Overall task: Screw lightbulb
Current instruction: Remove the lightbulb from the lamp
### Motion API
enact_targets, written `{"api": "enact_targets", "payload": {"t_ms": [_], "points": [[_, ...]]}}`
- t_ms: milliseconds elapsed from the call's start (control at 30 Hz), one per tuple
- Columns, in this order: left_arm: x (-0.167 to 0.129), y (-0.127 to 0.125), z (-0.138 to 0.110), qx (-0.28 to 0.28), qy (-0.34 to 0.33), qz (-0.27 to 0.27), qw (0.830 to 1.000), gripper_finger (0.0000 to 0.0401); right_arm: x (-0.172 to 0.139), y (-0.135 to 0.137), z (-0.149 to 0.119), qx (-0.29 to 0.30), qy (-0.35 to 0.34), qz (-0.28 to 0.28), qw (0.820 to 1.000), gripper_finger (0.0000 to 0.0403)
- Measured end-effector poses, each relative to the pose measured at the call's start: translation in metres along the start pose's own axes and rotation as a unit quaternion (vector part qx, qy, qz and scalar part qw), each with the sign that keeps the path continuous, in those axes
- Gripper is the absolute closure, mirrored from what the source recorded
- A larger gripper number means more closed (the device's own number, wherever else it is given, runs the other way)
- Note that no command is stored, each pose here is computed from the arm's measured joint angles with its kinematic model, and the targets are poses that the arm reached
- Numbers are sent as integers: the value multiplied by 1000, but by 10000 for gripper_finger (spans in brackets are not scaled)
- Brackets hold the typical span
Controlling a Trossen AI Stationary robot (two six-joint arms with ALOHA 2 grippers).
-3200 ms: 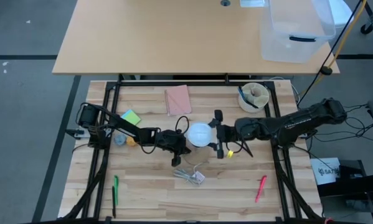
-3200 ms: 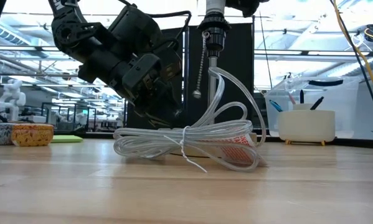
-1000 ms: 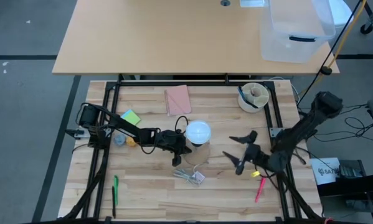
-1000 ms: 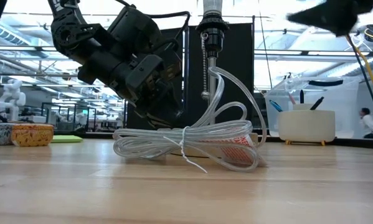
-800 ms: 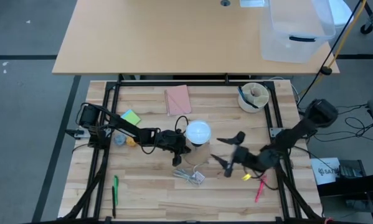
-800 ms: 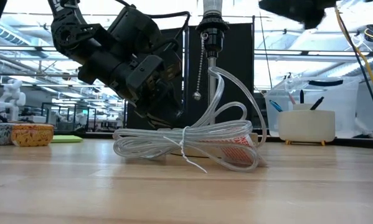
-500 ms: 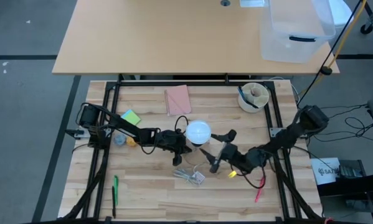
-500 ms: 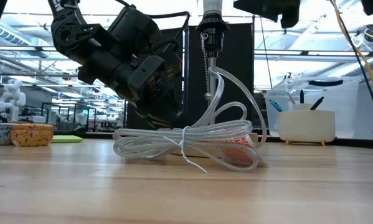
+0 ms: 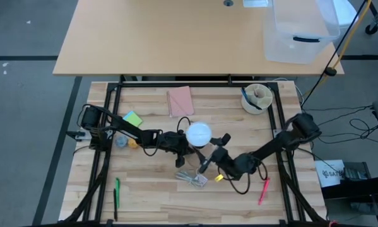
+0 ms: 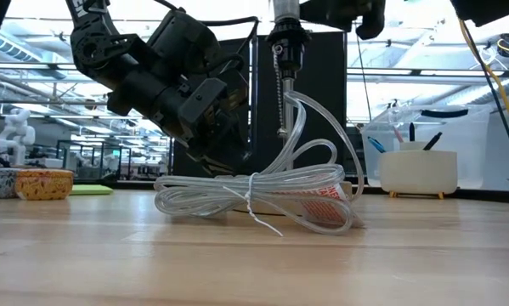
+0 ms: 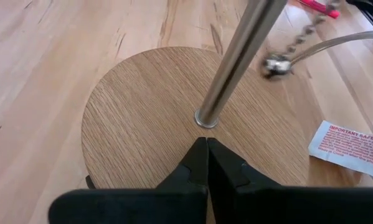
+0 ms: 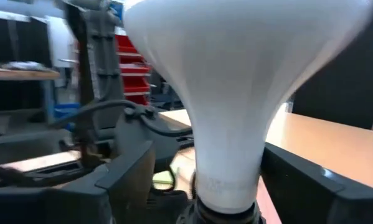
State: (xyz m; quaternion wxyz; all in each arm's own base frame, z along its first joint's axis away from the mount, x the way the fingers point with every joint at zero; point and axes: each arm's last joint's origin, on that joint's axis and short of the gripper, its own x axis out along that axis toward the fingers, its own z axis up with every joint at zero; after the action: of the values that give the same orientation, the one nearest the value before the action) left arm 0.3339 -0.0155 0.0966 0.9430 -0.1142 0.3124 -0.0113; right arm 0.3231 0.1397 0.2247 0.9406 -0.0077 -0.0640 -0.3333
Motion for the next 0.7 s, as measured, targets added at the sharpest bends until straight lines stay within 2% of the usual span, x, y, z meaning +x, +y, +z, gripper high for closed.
{"api": "enact_targets", "payload": {"t_ms": [167,367,700], "points": [[0,0,0,-1,0,0,1000,401,3,1,-2,-18,5,-19,1000,176],[0,0,0,0,0,0,1000,401,3,0,1,-23,4,-23,999,262],[0,0,0,0,0,-2,1000,401,2,0,3,-44,9,-1,999,266]]}}
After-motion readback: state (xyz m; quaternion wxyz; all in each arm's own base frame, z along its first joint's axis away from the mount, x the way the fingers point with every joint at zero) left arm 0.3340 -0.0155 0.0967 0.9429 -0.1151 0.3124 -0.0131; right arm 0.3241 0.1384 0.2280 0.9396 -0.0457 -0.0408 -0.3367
